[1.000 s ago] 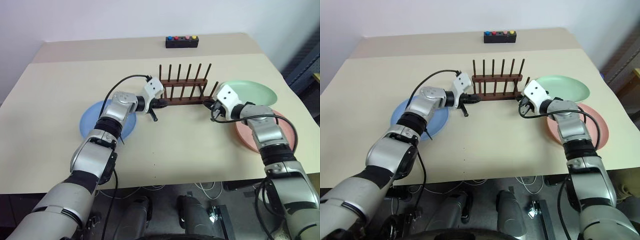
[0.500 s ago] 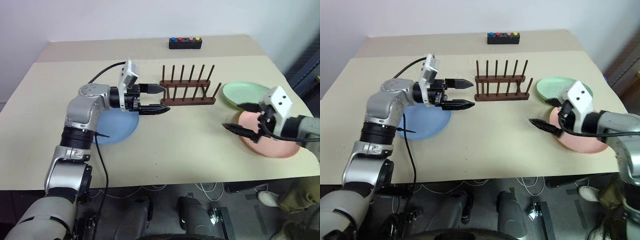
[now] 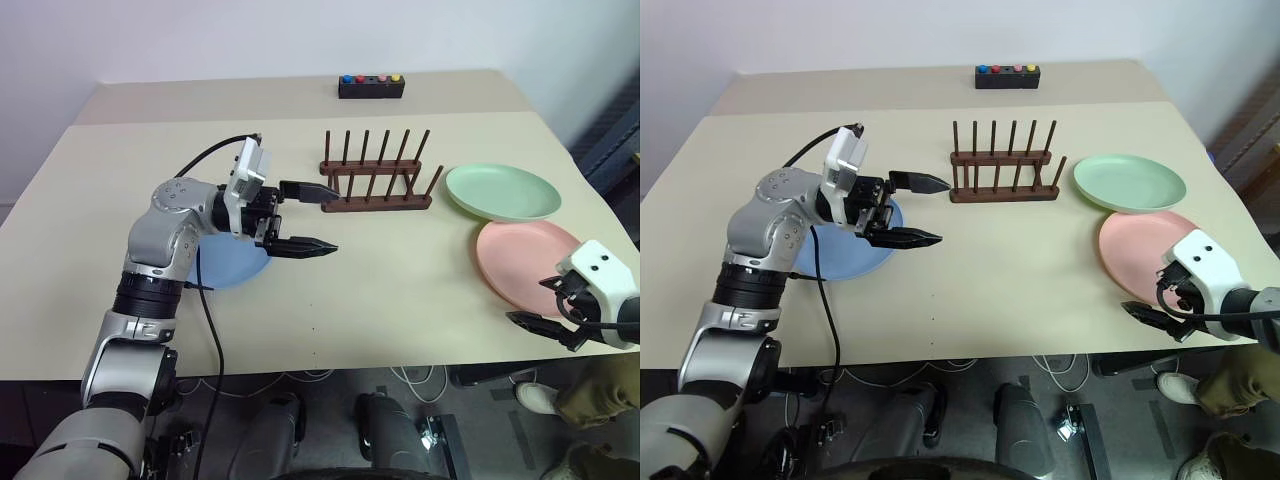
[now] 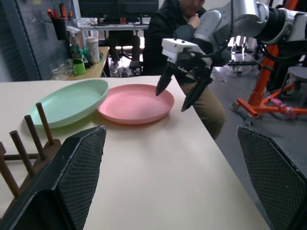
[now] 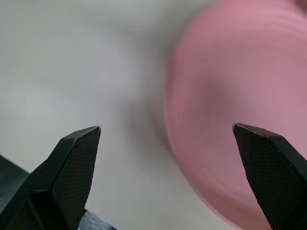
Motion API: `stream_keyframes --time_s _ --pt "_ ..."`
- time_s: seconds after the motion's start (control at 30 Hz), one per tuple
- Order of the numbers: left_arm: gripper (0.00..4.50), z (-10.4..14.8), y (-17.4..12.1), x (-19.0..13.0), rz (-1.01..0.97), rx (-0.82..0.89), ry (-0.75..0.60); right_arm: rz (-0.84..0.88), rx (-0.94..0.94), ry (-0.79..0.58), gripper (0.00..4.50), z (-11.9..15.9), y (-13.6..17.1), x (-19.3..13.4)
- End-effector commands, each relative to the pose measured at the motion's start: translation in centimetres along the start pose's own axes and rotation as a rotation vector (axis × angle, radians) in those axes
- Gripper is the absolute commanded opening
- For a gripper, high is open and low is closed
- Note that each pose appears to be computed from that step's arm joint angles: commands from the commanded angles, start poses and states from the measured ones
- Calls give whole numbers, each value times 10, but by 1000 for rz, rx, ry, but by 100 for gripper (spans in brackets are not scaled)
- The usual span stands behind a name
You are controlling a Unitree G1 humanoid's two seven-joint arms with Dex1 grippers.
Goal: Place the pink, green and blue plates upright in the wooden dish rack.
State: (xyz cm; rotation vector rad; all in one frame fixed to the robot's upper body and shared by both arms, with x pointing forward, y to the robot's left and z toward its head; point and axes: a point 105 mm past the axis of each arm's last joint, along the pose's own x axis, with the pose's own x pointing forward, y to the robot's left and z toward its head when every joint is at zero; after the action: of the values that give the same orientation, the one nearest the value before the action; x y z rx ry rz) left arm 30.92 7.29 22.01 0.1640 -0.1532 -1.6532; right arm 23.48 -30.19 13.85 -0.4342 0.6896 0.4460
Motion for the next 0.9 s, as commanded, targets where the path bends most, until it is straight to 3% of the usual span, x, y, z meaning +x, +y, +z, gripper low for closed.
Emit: stream_keyframes --time_s 0.03,0.13,0.37,0.4,0.7,0.9 --pt "447 10 -5 -1 -24 37 -20 2 -13 3 450 2 -1 -3" --pt "450 9 -7 -3 -22 30 -13 -21 -47 57 368 -5 -8 1" --pt "450 6 -4 -2 0 29 -11 -28 -113 128 23 -19 -16 13" --pt "450 5 -4 -2 0 30 -9 -23 -120 132 7 -19 -16 13" --pt "450 5 -7 -5 -2 13 -19 2 -143 121 7 -6 -13 7" --pt "450 8 -6 -7 3 16 -28 177 -102 149 7 1 17 -25"
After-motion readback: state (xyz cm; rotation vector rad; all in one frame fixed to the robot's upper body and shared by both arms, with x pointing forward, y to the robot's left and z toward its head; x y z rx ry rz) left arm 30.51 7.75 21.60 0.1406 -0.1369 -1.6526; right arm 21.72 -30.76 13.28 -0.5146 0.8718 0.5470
